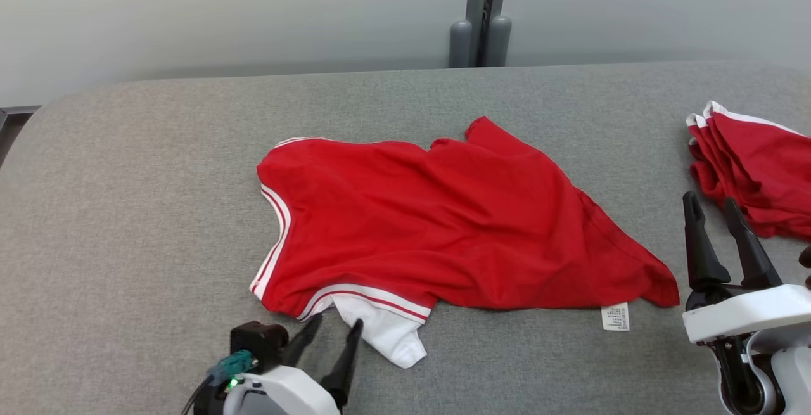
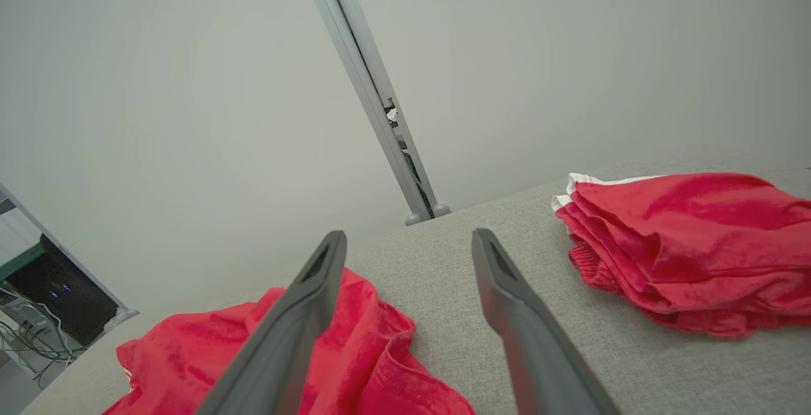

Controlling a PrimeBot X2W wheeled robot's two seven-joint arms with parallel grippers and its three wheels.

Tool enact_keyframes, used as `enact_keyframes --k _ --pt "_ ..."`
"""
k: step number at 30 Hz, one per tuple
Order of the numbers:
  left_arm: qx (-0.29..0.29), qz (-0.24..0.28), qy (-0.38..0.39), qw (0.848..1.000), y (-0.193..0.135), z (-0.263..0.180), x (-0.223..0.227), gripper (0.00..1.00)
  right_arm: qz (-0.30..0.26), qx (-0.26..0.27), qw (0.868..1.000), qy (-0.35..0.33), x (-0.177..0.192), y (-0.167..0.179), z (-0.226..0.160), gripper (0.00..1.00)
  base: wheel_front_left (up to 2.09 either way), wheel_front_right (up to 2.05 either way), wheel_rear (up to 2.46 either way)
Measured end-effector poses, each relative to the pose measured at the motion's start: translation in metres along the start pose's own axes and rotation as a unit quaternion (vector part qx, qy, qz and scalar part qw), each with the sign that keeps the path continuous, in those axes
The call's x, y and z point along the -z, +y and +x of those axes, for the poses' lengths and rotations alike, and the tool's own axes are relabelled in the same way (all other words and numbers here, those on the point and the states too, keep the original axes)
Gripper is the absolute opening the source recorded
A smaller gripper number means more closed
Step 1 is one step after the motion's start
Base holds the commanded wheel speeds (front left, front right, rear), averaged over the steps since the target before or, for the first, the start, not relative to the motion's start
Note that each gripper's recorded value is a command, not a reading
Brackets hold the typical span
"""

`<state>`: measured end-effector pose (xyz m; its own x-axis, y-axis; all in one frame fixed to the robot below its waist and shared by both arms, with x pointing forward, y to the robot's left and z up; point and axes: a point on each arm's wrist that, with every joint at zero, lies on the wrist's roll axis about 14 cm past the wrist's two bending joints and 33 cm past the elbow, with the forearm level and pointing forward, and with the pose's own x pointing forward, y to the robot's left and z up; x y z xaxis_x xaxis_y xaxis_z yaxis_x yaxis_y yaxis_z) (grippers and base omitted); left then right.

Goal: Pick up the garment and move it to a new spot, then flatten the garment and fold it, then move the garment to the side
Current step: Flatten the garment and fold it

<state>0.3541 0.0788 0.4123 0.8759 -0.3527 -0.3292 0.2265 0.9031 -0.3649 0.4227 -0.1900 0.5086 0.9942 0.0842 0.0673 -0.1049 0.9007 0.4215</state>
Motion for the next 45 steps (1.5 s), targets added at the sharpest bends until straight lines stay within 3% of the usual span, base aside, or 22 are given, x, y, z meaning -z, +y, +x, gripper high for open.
enact_keyframes --k 5,10,12,13,20,28,40,41,42,43,45 --pt "0.028 -0.015 0.087 0.996 -0.015 0.004 0.035 1.00 -0.001 0.009 1.000 0.002 0.001 -0.005 -0.003 1.00 0.00 0.00 0.00" --pt "0.040 -0.032 0.115 0.992 -0.020 0.019 0.041 0.97 -0.004 0.027 1.000 0.001 0.000 -0.018 -0.006 1.00 0.00 0.00 0.00" --pt "0.044 -0.034 0.118 0.991 -0.022 0.023 0.041 0.38 -0.004 0.033 0.999 0.002 0.001 -0.022 -0.008 1.00 0.00 0.00 0.00" --pt "0.047 -0.034 0.115 0.992 -0.023 0.025 0.039 0.00 -0.005 0.035 0.999 0.002 0.000 -0.023 -0.008 1.00 0.00 0.00 0.00" --pt "0.075 -0.018 0.071 0.995 -0.034 0.029 0.007 0.00 -0.001 0.038 0.999 -0.001 0.000 -0.024 -0.009 1.00 0.00 0.00 0.00" --pt "0.109 0.062 0.045 0.991 -0.045 0.054 -0.045 0.00 -0.001 0.050 0.999 -0.001 0.000 -0.031 -0.010 1.00 0.00 0.00 0.00" --pt "0.126 0.116 0.106 0.979 -0.054 0.127 -0.048 0.00 -0.003 0.086 0.996 0.007 0.003 -0.055 -0.015 1.00 0.00 0.00 0.00" --pt "0.127 0.117 0.109 0.979 -0.056 0.132 -0.046 0.04 -0.003 0.087 0.996 0.008 0.004 -0.056 -0.015 1.00 0.00 0.00 0.00" --pt "0.129 0.122 0.110 0.978 -0.058 0.136 -0.044 0.63 -0.003 0.087 0.996 0.011 0.006 -0.056 -0.015 1.00 0.00 0.00 0.00" --pt "0.128 0.126 0.110 0.977 -0.059 0.140 -0.043 1.00 -0.002 0.086 0.996 0.013 0.008 -0.055 -0.014 1.00 0.00 0.00 0.00" --pt "0.129 0.128 0.096 0.979 -0.062 0.146 -0.047 1.00 0.001 0.082 0.997 0.014 0.010 -0.052 -0.011 1.00 0.00 0.00 0.00"
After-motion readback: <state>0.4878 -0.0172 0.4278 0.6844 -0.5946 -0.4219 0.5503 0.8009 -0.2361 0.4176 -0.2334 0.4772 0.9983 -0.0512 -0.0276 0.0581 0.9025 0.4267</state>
